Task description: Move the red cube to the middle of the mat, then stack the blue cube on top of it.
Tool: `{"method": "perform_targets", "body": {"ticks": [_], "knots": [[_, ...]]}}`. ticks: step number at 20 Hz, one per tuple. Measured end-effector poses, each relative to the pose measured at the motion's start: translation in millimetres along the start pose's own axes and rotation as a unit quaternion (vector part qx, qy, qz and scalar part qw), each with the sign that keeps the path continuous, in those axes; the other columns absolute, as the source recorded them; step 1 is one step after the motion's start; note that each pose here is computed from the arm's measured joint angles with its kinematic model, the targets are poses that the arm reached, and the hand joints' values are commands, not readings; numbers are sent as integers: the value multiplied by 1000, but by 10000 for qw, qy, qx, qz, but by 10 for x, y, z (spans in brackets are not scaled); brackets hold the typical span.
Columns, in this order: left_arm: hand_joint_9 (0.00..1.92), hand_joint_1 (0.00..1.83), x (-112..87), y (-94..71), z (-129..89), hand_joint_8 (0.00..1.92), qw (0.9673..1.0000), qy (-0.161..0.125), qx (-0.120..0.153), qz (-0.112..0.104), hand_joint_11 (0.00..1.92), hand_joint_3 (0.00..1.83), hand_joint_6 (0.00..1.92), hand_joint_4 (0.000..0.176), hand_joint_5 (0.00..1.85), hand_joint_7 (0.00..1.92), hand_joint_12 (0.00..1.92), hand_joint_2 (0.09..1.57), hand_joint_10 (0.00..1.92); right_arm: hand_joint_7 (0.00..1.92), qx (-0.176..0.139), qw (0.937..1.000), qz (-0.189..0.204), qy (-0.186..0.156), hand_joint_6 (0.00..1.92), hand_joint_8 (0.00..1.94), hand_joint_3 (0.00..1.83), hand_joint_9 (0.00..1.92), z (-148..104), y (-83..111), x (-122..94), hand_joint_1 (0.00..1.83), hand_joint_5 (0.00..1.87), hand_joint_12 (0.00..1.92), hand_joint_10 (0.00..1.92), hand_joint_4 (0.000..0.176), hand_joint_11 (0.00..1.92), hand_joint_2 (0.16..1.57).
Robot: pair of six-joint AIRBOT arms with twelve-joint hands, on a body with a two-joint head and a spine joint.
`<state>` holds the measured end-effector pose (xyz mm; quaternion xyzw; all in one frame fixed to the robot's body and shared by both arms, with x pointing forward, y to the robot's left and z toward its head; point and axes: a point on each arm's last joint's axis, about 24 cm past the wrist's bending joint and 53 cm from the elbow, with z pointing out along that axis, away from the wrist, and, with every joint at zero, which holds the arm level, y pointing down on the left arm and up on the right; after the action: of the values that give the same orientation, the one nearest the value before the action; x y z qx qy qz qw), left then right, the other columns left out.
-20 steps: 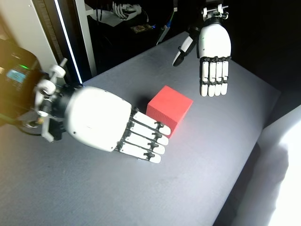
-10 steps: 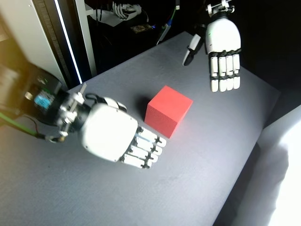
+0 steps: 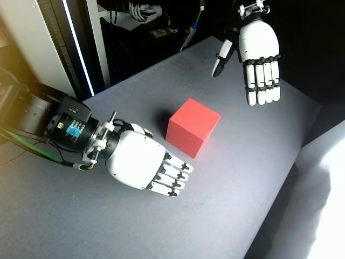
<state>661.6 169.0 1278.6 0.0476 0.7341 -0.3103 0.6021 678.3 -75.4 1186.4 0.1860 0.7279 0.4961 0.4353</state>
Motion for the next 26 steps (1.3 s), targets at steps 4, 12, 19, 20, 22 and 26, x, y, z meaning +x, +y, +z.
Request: {"method": "perform_targets", "body": {"ticks": [4,12,19,20,22,26], "knots": [[0,633,-97,-85,8,0,9995,-261,90,-159,0,3,0,0,2,4,0,892,0,240,-11,10000,7,19,7,7,0,220,33,-23,82,963,205,616,15,0,0,913],[5,610,3,-453,-116,0,9885,-202,1396,544,0,3,0,0,15,25,0,901,1,252,24,10000,1,-90,7,6,0,243,90,-105,48,977,217,728,12,0,0,914],[18,602,206,-787,-290,5,9661,107,2330,1104,0,4,2,0,24,37,0,911,5,255,65,9999,10,-126,10,7,0,240,91,-151,14,1020,246,754,14,0,0,895],[3,601,211,-802,-298,0,9652,109,2365,1112,0,8,0,0,4,7,0,920,0,253,63,9999,17,-130,7,4,0,252,90,-150,11,1029,247,738,14,0,0,893],[0,660,219,-827,-313,6,9637,114,2429,1104,0,2,9,0,24,16,0,910,0,266,66,9999,27,-132,2,3,7,259,92,-153,7,1036,245,672,9,0,0,921],[6,646,269,-805,-320,5,9639,186,2420,1099,0,5,4,0,27,31,0,919,1,531,76,9998,71,-165,28,27,7,470,94,-166,-25,1106,477,990,44,0,0,950]]}}
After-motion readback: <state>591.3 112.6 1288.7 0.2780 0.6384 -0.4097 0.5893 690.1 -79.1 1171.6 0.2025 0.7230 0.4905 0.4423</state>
